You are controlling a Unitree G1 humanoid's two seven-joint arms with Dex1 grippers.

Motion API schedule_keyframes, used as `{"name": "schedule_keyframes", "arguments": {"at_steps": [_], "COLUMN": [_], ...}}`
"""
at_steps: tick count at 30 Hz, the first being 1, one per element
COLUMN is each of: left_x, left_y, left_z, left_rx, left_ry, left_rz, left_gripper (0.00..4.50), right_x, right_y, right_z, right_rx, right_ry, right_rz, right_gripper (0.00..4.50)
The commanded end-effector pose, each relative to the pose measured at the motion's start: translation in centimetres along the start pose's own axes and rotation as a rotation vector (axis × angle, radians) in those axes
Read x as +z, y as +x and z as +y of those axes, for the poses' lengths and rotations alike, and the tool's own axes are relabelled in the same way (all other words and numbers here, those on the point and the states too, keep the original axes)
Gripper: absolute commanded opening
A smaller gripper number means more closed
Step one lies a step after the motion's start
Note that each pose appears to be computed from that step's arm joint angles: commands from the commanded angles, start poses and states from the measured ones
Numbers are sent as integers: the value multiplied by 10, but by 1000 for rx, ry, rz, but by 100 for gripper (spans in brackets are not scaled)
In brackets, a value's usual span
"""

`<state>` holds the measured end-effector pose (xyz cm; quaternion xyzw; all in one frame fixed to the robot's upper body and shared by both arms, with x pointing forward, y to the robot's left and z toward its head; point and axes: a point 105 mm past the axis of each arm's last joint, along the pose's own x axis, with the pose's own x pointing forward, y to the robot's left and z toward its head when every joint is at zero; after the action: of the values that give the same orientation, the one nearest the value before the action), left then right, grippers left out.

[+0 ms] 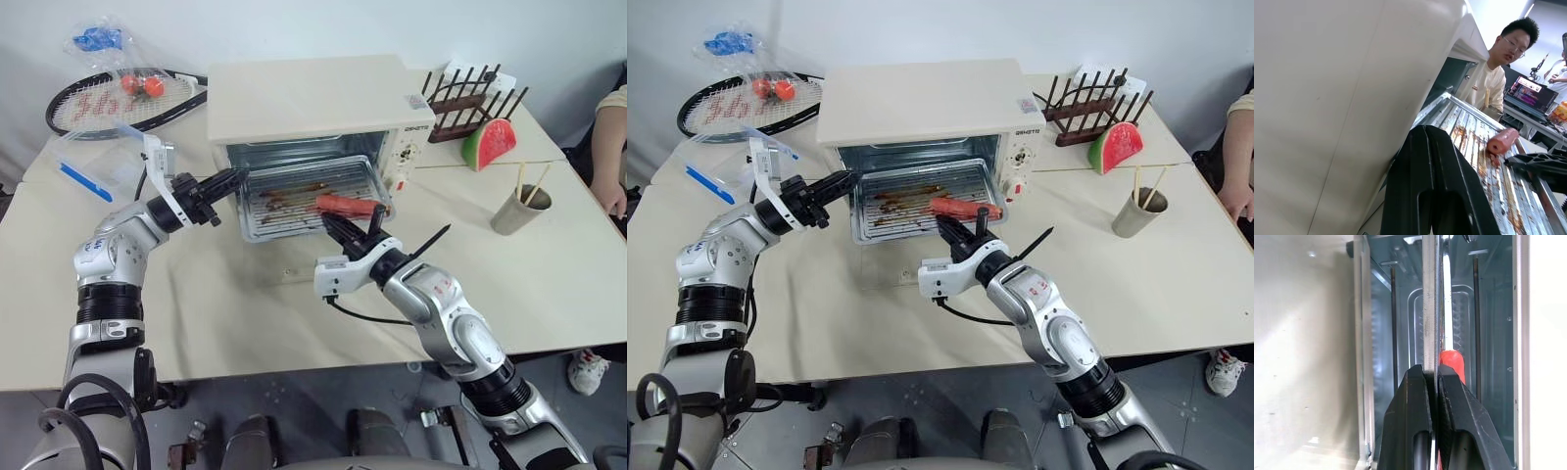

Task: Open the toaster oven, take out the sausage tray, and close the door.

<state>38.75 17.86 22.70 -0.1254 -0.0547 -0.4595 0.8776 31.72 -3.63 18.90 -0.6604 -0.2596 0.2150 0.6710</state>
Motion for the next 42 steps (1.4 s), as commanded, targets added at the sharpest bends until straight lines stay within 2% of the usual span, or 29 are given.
{"name": "schedule_keyframes", "arguments": {"at_steps": [1, 9, 16, 19, 25, 28, 31, 42], "left_x": [14, 6, 8, 0, -6, -12, -14, -33], "left_y": [-2, -15, -56, -80, -90, -89, -80, -45], "left_z": [0, -12, -22, -32, -39, -47, -53, -71], "left_rx": [1, -42, -2, 12, 67, 52, -11, -91], "left_ry": [27, -12, -153, -333, -547, -696, -802, -933], "left_rz": [-23, 56, 86, 169, 162, 191, 156, 73], "left_gripper": [2, 2, 202, 286, 448, 448, 448, 448], "right_x": [11, 7, -1, 0, 1, 3, 4, 6], "right_y": [-15, -26, -29, -30, -31, -32, -33, -34], "right_z": [-19, -19, -22, -21, -21, -21, -20, -20], "right_rx": [-52, -21, -20, -17, -12, -9, -4, -7], "right_ry": [-13, -24, -43, -48, -51, -53, -61, -62], "right_rz": [-53, -64, -54, -64, -85, -99, -108, -117], "right_gripper": [0, 0, 0, 0, 0, 0, 0, 0]}}
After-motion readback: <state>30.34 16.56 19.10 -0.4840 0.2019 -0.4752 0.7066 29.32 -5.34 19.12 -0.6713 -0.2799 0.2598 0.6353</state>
